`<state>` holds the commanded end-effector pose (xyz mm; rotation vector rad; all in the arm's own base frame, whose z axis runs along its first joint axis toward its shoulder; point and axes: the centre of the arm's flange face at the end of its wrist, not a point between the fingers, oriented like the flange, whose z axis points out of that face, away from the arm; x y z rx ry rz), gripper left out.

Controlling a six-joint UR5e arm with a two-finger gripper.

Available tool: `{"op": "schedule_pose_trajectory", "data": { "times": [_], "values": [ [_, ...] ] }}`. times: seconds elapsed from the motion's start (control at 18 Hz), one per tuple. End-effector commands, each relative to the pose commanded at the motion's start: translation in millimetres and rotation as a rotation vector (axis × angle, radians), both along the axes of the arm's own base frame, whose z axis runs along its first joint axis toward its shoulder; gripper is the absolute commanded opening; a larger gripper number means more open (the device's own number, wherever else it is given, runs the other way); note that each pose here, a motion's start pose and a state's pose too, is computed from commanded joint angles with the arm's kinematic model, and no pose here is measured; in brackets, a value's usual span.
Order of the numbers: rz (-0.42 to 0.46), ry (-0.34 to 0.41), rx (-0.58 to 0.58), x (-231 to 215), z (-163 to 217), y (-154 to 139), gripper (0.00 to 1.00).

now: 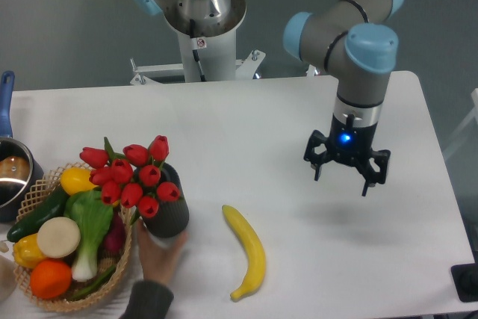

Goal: Pick up the flowers from the vase
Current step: 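Move the open gripper toward the red tulip stems above the grey vase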

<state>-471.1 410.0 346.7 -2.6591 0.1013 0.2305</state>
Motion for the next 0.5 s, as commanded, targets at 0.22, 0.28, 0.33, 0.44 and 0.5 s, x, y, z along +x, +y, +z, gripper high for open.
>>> {"op": "schedule_pose_trajectory", "data": {
  "times": [0.22, 0.28, 0.33, 0.44, 0.5],
  "values": [
    [-0.067, -0.079, 0.159, 12, 5, 9, 1.0],
    [-0.088, -0.1, 0.203, 17, 8, 14, 1.0],
    [-0.107, -0.109, 0.236, 22, 13, 18, 1.0],
    [-0.15, -0.14, 0.275, 37, 12, 31, 1.0],
    [-0.175, -0.157, 0.294, 47, 11, 39, 1.0]
  ]
}}
